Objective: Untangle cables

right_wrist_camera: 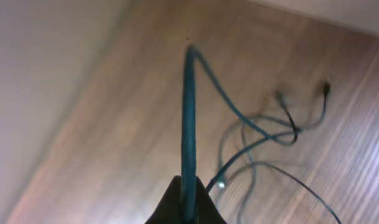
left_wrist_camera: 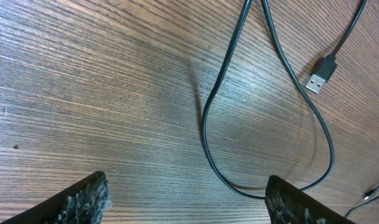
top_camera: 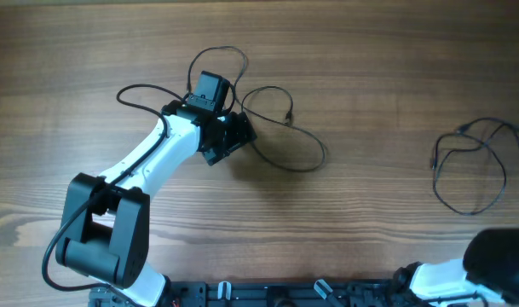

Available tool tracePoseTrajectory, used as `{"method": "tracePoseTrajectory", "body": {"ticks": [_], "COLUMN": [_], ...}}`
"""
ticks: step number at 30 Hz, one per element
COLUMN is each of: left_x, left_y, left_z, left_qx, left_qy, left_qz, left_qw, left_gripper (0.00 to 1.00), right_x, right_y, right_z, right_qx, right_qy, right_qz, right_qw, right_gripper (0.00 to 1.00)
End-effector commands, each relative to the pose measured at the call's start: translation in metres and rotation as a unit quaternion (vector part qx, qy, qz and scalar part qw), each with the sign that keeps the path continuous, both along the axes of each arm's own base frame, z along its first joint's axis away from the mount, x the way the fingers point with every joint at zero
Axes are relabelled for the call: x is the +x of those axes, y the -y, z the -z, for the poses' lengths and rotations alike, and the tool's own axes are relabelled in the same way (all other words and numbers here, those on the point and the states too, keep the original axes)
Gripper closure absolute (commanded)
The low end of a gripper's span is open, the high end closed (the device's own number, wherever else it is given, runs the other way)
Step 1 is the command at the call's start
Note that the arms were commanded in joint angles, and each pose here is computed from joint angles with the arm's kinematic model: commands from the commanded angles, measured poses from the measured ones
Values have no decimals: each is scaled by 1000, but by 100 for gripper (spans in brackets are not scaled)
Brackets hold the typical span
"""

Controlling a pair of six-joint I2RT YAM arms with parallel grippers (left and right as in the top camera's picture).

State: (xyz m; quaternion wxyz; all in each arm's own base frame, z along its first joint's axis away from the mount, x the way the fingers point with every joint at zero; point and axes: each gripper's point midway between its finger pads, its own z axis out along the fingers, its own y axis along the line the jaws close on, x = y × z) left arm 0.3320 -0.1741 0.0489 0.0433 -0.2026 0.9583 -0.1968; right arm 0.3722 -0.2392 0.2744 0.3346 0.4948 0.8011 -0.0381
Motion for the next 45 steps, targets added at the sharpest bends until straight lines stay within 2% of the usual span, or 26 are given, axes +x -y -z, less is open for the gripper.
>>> {"method": "tracePoseTrajectory", "body": {"ticks": [1,3,4,5,6,10,19,24,27,32,39,45], "left_x": [-4,-6,-6,-6,-6,-6,-8,-4,-5,-6,-9,-24], "left_y": [-1,-2,-2,-2,-2,-2,2,-7,-22,-43,-92,-132], "left_z": [6,6,6,6,6,6,6,9,12,15,18,21], "left_qx": [9,11,11,11,11,11,11,38,73,85,107,162], "left_qy": [-9,-12,-13,-13,-12,-12,-12,-4,-6,-23,-61,-95], "left_qz": [5,5,5,5,5,5,11,3,-8,-34,-94,-128], "left_qw": [1000,1000,1000,1000,1000,1000,1000,999,997,996,988,974], "left_gripper": [18,18,18,18,18,18,18,18,18,17,16,10], "right_x": [13,14,14,14,15,23,31,40,37,24,-11,-33], "right_y": [-2,-3,-3,-4,-5,-21,-49,-112,-157,-244,-330,-361], "right_z": [37,53,58,61,63,65,65,67,82,118,185,221], "right_qx": [30,43,48,52,57,76,138,190,193,185,138,106], "right_qy": [-42,-62,-68,-71,-72,-62,-33,-8,-44,-108,-195,-232], "right_qz": [-38,-44,-44,-46,-50,-108,-155,-308,-382,-503,-597,-613], "right_qw": [998,996,996,995,995,989,978,932,903,837,766,748], "right_gripper": [85,58,38,25,18,15,12,11,11,11,11,11]}}
